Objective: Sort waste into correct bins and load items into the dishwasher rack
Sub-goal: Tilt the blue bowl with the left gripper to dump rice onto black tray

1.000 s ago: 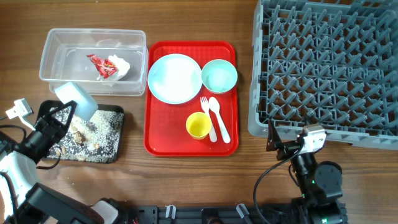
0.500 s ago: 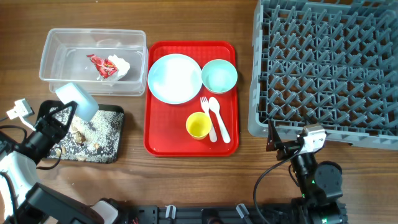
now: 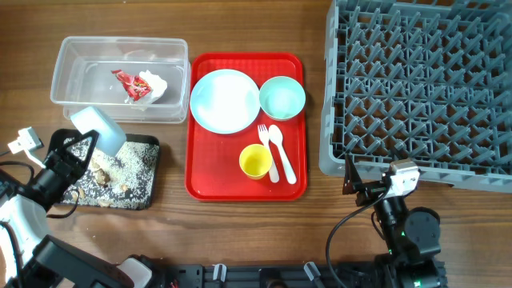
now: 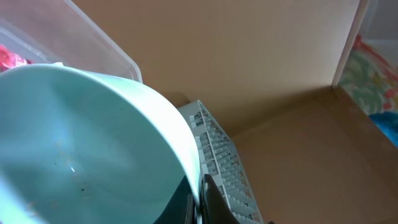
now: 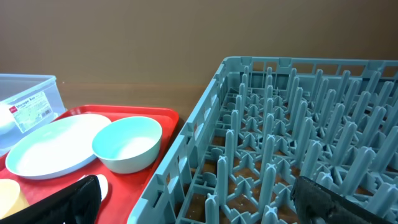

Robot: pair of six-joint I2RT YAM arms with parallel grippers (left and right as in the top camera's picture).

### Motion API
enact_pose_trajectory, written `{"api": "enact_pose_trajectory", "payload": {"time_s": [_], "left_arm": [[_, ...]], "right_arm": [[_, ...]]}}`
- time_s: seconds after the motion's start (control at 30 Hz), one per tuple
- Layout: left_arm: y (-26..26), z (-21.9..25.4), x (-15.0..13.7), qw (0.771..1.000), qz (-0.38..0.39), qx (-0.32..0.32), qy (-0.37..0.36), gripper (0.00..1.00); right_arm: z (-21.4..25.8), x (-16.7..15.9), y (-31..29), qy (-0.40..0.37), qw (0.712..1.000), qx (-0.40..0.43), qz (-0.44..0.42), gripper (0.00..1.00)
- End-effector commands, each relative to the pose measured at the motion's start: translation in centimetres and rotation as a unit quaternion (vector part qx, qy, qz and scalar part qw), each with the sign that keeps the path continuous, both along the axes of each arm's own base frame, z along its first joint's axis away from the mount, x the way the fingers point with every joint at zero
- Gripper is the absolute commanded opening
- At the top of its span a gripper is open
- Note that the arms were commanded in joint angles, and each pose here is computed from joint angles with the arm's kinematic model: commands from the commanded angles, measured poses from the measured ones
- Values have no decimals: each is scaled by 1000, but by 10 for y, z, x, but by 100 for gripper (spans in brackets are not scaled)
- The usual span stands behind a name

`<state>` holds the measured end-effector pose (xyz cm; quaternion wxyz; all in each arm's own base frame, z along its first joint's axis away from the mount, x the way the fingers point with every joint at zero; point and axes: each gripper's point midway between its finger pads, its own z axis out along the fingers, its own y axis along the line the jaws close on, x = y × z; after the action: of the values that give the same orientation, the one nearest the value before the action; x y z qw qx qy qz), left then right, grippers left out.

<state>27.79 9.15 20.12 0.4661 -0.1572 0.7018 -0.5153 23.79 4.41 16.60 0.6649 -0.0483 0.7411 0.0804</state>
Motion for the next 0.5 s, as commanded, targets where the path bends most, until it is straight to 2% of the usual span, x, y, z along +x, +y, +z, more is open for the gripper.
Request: {"api": "enact_pose_trajectory", "payload": {"time_s": [0.0,0.47], "left_arm": [[2,-8,0,1000,5,2,13,4],[-2,-18,1,999,3,10,41,4]], "right_arm": [[2,-1,2,-5,1000,-3,7,100],[2,-1,2,-5,1000,-3,7,100]]}}
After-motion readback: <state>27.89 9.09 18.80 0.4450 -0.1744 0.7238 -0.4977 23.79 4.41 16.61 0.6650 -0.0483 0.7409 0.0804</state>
